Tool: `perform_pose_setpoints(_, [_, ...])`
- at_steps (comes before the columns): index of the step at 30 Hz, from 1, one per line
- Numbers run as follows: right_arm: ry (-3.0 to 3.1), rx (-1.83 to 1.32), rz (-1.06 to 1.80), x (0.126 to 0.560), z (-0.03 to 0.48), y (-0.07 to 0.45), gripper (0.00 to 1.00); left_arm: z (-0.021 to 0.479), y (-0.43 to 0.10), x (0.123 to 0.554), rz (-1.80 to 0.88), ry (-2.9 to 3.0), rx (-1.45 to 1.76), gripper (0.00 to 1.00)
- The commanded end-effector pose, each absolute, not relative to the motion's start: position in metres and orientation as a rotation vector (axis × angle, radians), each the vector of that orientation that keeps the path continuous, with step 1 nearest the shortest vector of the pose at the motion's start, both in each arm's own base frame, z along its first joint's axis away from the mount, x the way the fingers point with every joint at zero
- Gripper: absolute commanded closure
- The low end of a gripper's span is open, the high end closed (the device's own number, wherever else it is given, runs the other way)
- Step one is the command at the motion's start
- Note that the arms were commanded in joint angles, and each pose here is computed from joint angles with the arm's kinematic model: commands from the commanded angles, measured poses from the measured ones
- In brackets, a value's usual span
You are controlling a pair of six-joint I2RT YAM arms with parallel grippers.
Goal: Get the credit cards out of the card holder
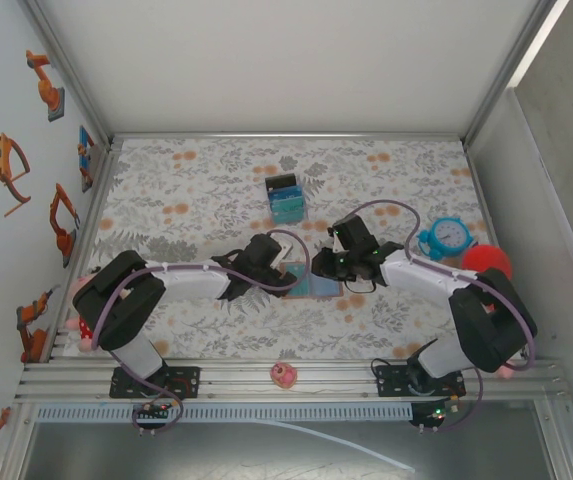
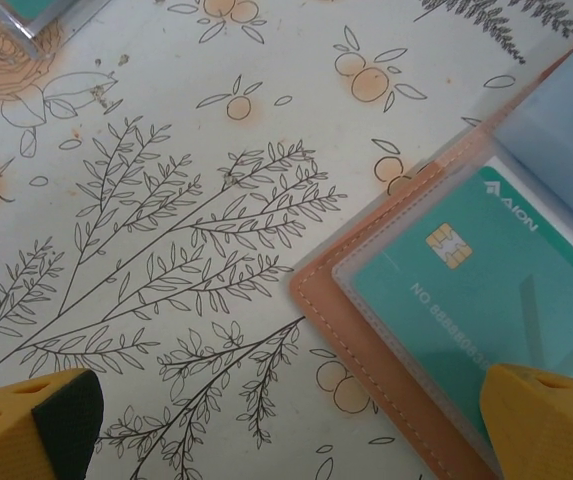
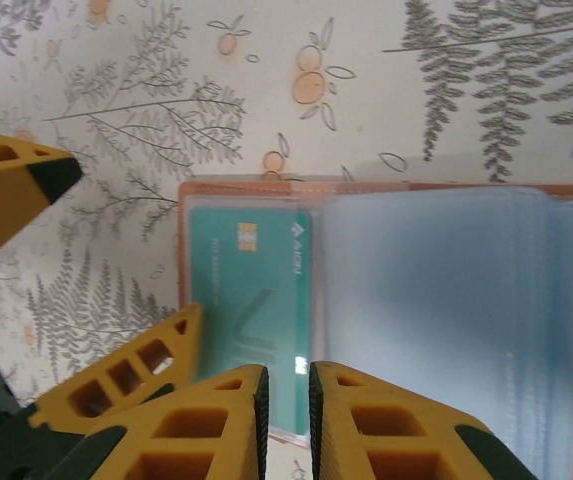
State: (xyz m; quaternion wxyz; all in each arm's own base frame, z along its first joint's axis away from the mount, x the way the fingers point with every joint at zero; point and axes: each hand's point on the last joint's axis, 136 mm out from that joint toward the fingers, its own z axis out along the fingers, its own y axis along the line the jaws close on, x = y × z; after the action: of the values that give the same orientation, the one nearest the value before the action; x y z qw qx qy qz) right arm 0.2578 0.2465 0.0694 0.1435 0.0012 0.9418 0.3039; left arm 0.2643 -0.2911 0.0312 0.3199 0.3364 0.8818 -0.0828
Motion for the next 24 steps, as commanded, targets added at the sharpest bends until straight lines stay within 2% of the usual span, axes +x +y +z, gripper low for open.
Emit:
perform_pose_setpoints(1, [2.693,0.031,0.974,0.261,0.074,0.259,0.81,0.013,-0.279,0.253,-0.178,2.385,0.881,0.03])
perform_pose_setpoints(24, [2.800,0.046,1.011,0.252,0.033,0.268,0.80,0.003,-0.270,0.242,-0.126,2.427,0.867,0.03])
